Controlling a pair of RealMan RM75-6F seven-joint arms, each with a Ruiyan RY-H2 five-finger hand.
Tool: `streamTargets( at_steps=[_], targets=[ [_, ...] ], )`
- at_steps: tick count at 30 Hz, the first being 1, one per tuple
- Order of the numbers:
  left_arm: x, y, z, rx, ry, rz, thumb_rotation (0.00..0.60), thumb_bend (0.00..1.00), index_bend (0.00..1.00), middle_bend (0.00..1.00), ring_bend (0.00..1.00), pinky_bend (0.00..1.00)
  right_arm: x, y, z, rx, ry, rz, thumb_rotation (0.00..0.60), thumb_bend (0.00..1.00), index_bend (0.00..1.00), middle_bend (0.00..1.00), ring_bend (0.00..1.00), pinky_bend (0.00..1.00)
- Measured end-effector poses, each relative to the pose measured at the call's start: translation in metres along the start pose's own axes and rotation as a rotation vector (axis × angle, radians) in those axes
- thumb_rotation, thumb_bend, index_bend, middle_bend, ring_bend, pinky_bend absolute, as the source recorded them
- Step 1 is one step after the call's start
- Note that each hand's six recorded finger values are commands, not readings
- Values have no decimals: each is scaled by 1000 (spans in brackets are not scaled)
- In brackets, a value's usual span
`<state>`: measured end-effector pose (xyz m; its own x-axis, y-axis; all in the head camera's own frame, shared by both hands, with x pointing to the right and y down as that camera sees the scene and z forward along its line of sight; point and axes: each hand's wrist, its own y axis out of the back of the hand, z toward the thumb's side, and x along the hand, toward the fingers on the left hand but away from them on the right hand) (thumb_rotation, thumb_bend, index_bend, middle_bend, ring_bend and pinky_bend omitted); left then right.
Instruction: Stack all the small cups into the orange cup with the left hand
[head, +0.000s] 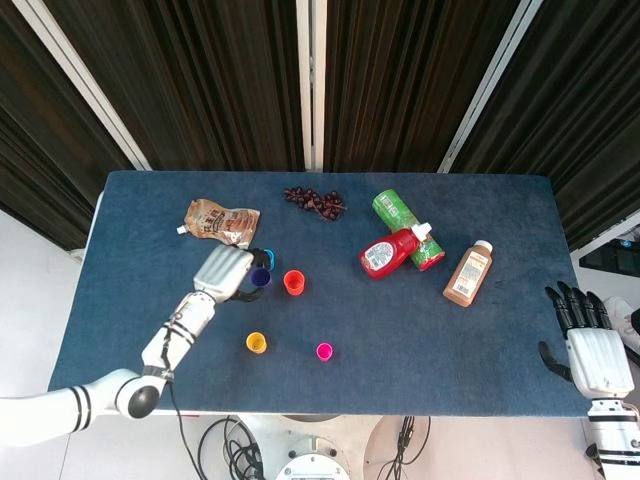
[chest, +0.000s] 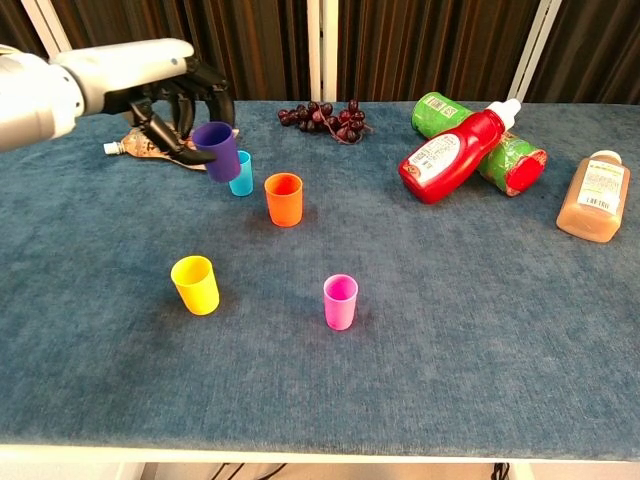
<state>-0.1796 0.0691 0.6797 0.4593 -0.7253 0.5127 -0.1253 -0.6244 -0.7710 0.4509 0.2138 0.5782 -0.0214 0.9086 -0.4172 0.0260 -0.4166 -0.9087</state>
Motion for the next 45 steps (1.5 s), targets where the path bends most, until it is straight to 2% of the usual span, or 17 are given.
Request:
streamTargets(
  at_steps=[8, 24, 26, 29, 31, 45],
  targets=[
    [33, -16, 34, -13, -16, -36, 600, 284, 453, 468, 531, 447, -1, 2, 0, 2, 7, -1, 600, 313, 0, 0, 0, 0],
    [47, -21, 39, -22, 8, -32, 600, 284, 451, 466, 529, 445, -4, 1, -6, -10, -9, 4, 600, 312, 0, 0, 0, 0],
    [48, -23, 36, -25, 18, -36, 600, 284, 430, 460, 525, 444, -4, 2, -7, -13, -13, 1, 600, 313, 0, 0, 0, 0],
    [48, -25, 34, -31, 24, -40, 600, 280, 314, 421, 493, 439, -4, 4, -9, -18, -19, -8, 600, 313, 0, 0, 0, 0],
    [47, -25, 33, -28, 25, -34, 600, 275, 271, 395, 473, 429, -4, 5, -10, -18, -21, -11, 600, 313, 0, 0, 0, 0],
    [36, -22, 37, -12, 0, -26, 600, 243, 255, 361, 428, 392, -2, 7, -11, -35, -22, -13, 600, 313, 0, 0, 0, 0]
  ],
)
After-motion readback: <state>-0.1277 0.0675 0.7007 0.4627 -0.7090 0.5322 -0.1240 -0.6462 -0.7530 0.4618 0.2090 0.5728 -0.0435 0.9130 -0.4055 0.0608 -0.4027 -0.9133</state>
